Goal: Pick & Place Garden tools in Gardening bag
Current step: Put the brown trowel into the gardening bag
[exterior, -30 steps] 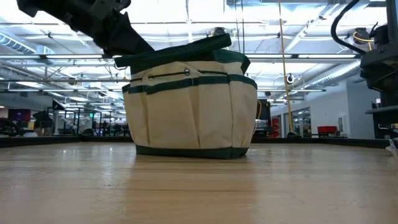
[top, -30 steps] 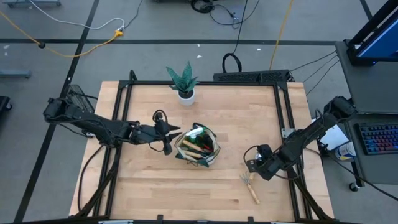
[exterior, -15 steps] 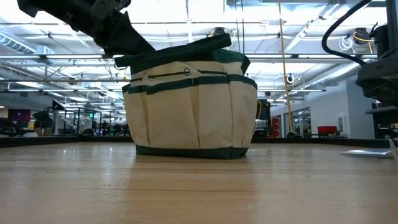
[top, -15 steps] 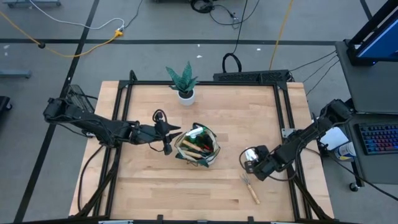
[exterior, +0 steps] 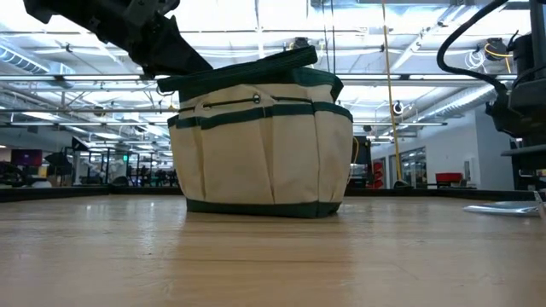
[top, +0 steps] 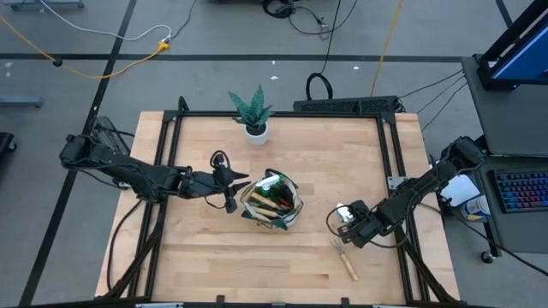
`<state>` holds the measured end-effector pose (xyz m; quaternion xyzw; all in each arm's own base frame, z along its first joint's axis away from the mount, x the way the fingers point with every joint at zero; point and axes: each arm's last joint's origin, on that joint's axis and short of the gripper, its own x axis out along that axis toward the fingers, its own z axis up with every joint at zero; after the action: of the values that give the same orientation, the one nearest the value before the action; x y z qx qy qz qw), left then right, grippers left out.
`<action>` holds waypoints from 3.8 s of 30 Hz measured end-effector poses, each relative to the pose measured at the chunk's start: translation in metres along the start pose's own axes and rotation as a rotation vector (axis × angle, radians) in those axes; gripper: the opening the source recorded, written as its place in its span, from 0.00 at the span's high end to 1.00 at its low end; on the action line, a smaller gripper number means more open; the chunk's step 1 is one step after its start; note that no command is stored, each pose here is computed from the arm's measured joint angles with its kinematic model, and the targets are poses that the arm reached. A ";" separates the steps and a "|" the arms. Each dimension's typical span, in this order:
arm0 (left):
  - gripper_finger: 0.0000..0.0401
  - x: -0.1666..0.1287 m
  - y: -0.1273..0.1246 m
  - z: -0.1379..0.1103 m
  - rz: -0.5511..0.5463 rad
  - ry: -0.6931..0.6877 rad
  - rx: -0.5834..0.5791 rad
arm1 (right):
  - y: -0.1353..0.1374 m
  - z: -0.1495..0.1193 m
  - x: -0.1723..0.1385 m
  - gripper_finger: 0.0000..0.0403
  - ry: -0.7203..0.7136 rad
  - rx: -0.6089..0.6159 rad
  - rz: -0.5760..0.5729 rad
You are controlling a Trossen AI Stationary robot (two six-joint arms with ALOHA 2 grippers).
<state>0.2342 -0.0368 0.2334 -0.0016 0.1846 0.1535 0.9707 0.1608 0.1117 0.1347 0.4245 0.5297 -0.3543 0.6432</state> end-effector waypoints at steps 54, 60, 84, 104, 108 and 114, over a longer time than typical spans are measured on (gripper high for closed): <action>0.75 0.003 0.005 -0.003 -0.021 0.048 -0.289 | 0.088 0.098 -0.121 0.85 -1.097 -0.802 0.630; 0.75 0.004 0.006 -0.002 -0.042 0.054 -0.265 | 0.112 0.103 -0.133 0.85 -1.108 -0.900 0.619; 0.75 0.002 0.006 -0.005 -0.054 0.154 -0.261 | 0.167 0.120 -0.050 0.85 -0.811 -0.857 0.396; 0.75 0.004 0.009 -0.003 -0.112 0.170 -0.354 | 0.154 0.117 -0.021 0.85 -0.688 -1.022 0.272; 0.75 0.006 0.011 -0.001 -0.109 0.147 -0.374 | 0.154 0.118 -0.020 0.80 -0.694 -1.032 0.267; 0.75 0.006 0.010 0.004 -0.123 0.104 -0.380 | 0.155 0.119 -0.021 0.70 -0.716 -1.068 0.265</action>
<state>0.2377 -0.0249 0.2351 -0.2038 0.2018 0.1257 0.9497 0.3421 0.0626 0.1911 -0.0355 0.3292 -0.0797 0.9402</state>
